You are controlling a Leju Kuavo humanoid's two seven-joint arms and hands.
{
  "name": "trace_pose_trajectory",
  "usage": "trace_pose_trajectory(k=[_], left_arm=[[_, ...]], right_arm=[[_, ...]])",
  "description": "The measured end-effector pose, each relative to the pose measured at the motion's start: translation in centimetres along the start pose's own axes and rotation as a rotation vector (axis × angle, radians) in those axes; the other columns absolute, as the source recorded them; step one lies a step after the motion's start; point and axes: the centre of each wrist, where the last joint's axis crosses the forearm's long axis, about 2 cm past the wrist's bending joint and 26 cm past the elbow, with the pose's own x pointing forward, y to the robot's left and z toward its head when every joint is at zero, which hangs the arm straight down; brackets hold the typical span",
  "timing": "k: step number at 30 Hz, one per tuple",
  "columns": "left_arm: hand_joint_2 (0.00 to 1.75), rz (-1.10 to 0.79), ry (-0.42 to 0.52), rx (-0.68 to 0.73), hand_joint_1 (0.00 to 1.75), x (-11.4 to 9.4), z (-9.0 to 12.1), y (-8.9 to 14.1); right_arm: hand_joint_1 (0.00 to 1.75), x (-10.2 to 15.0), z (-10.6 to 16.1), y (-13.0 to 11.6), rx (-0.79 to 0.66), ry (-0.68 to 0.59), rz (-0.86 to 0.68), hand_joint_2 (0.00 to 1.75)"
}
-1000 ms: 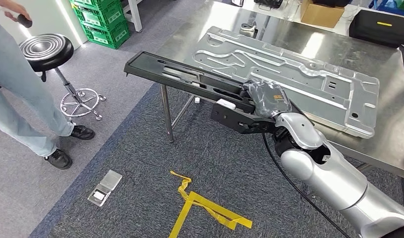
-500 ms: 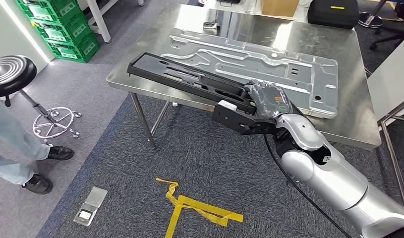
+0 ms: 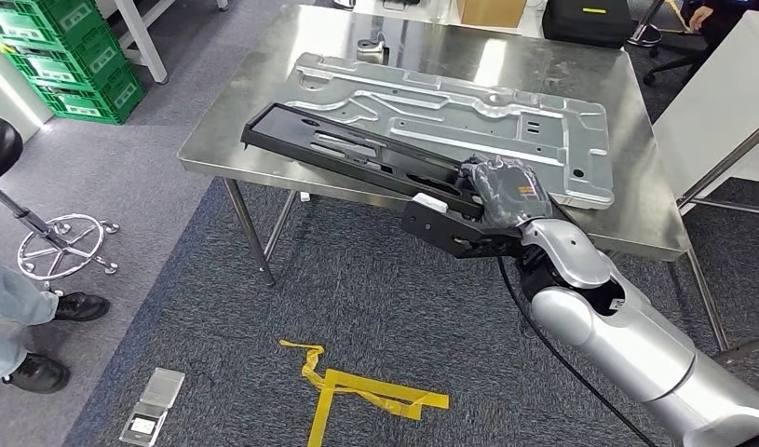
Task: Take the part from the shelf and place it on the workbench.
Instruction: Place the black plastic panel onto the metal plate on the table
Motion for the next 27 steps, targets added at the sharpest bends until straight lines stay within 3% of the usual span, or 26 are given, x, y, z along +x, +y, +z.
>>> trace_pose_trajectory(k=[27], left_arm=[[1.75, 0.001, -0.003, 0.0, 0.0, 0.1, 0.0, 0.0]], right_arm=[[1.75, 1.2, 0.1, -0.7, -0.04, -0.054, 0.001, 1.75]])
